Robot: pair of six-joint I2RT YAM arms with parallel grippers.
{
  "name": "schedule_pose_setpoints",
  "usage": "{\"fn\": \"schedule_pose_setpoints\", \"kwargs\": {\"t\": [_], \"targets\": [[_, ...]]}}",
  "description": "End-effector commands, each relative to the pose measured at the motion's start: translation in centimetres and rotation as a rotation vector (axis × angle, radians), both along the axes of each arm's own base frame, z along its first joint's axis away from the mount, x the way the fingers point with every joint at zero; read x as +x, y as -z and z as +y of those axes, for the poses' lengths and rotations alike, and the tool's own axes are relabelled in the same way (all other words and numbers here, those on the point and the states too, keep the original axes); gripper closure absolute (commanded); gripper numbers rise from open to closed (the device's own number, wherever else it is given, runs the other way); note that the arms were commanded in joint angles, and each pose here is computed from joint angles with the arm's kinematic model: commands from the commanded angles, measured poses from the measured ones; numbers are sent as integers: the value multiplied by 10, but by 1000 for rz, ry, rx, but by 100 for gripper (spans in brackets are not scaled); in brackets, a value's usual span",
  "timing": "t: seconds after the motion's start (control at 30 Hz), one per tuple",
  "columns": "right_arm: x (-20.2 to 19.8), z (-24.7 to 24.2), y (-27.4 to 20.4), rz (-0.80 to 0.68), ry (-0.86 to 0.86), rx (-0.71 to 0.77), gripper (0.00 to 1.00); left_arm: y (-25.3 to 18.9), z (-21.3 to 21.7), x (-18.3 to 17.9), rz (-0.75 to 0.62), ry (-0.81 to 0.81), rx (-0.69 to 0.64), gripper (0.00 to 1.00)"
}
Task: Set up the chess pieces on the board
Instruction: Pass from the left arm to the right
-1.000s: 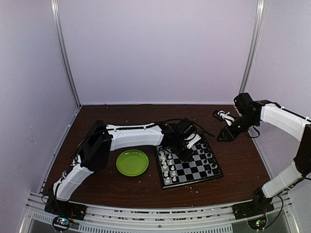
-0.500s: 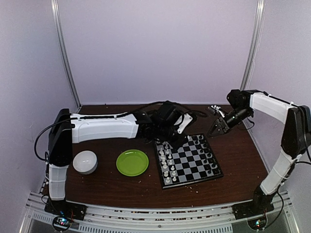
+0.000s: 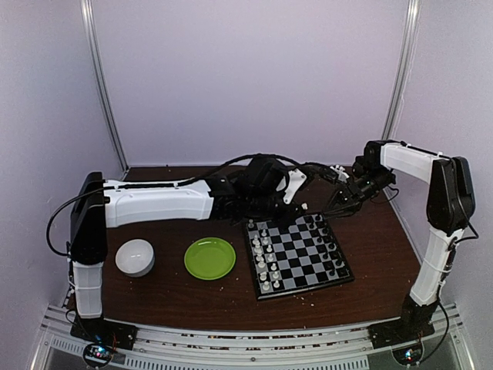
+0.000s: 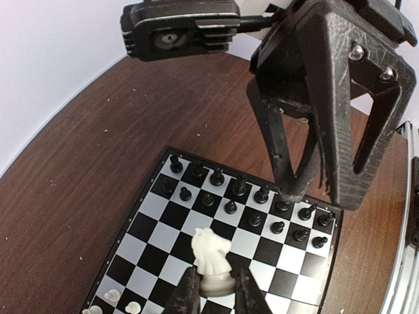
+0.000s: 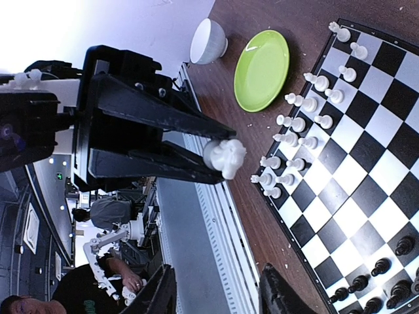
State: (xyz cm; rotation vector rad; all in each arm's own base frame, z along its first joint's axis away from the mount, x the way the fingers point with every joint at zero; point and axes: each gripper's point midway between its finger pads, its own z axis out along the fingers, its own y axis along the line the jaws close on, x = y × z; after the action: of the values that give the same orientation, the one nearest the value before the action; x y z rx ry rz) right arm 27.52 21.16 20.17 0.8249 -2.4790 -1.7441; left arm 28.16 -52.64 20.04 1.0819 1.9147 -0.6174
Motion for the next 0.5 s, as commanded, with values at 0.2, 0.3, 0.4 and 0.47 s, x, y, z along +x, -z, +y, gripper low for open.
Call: {"fn": "schedule_pose_setpoints", "kwargs": {"t": [0.2, 0.3, 0.4, 0.47], "targets": [[8, 10, -12, 39, 1, 85, 56, -27, -20, -11, -31, 61, -83, 86], [9, 13, -12, 43, -1, 90, 56, -30, -23, -14, -29, 75, -91, 86], [8, 16, -12, 46, -7, 95, 56, -29, -26, -16, -27, 89, -96, 86], [8, 18, -12, 46, -12, 98, 57, -28, -28, -17, -21, 100, -96, 86]]}}
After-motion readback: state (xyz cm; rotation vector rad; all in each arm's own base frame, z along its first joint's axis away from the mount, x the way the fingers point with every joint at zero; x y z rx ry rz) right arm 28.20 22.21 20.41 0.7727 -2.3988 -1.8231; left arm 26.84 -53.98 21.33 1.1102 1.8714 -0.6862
